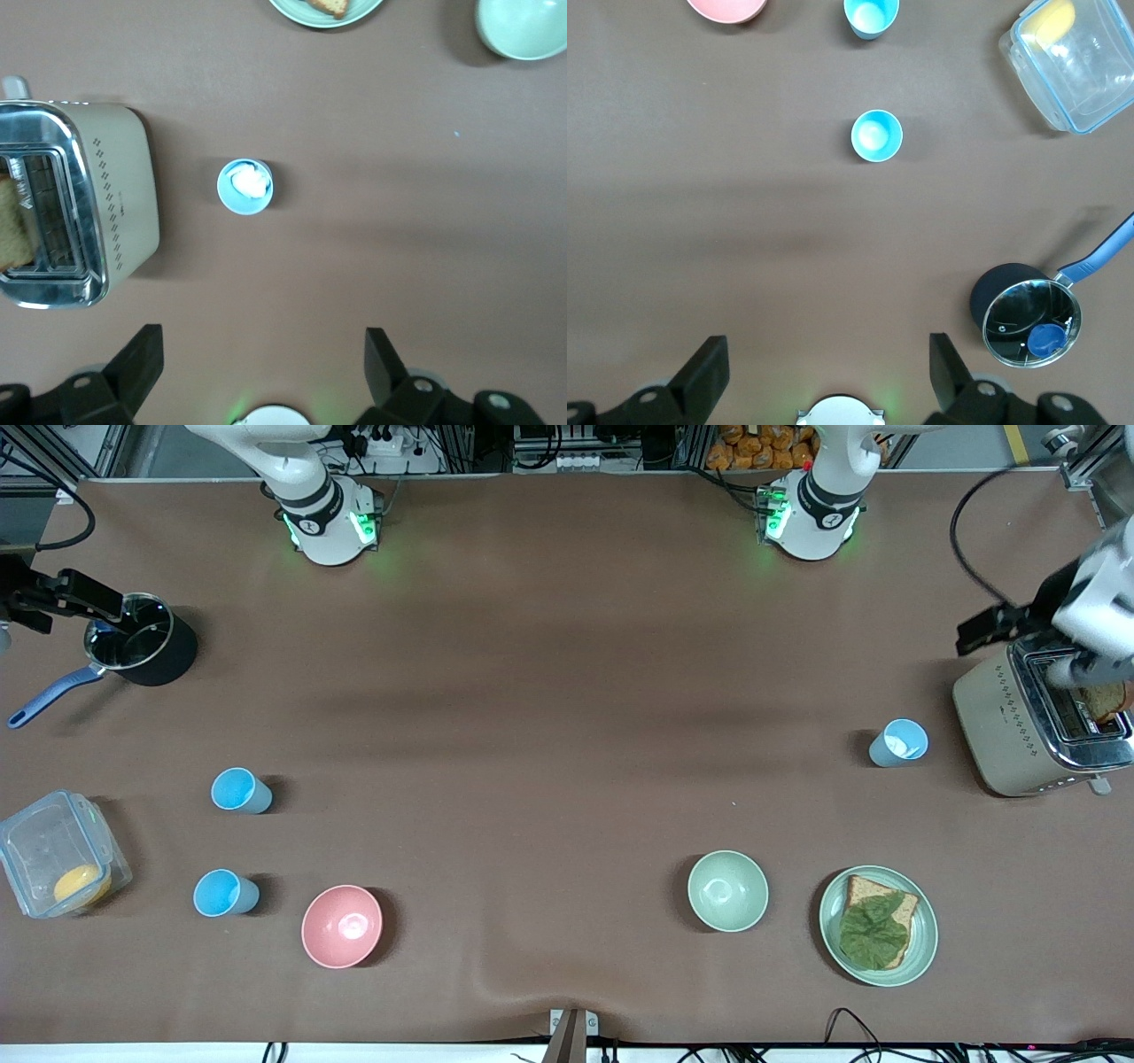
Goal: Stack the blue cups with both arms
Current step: 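Grasp the blue cup with the left gripper while the right gripper grasps another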
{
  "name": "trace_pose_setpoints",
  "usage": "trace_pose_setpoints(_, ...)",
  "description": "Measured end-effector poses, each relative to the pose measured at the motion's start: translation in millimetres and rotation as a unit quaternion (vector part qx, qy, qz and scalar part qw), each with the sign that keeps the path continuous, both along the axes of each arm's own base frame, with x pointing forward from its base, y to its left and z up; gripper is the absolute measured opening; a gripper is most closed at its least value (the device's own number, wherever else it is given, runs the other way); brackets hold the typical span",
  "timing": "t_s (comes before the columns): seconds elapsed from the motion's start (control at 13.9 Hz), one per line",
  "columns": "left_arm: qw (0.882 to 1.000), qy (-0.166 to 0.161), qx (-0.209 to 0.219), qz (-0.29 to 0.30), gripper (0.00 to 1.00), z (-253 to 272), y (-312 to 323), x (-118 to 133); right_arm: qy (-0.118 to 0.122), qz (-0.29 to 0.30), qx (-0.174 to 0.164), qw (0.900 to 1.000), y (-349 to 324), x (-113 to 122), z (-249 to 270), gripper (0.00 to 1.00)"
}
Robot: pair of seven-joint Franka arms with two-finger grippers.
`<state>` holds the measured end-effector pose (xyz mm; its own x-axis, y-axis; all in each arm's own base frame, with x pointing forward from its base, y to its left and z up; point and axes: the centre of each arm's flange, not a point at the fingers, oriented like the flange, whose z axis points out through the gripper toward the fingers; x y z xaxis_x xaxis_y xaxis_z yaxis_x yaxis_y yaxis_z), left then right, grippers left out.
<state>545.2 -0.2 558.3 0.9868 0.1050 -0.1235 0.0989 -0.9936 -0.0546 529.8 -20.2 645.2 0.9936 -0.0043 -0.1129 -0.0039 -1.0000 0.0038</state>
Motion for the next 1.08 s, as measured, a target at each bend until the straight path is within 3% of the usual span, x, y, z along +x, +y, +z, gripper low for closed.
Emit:
trace_pose_setpoints(0.22,1.000,-0.005,-0.001,0.012,1.00,-74,18,8,0.004,0.007,-0.024,1.000,3,3,-4,1.00)
trace_pose_setpoints(0.43,1.000,0.006,-0.002,0.024,1.00,-133,39,4,0.028,-0.001,-0.028,0.999,-8,17,-29,1.00)
trace_pose_setpoints(0.65,0.999,0.018,-0.003,0.037,1.00,-179,59,12,0.093,-0.015,-0.021,0.995,-34,51,-112,1.00)
trace_pose_setpoints(0.79,0.999,0.025,-0.006,0.038,1.00,-212,83,17,0.109,-0.017,-0.017,0.994,-46,83,-197,1.00)
trace_pose_setpoints(0.93,0.999,0.033,-0.008,0.041,1.00,-243,98,19,0.088,-0.022,-0.017,0.996,-58,102,-267,1.00)
trace_pose_setpoints(1.08,0.998,0.040,-0.009,0.040,1.00,-264,98,21,0.054,-0.040,-0.018,0.998,-87,106,-311,1.00)
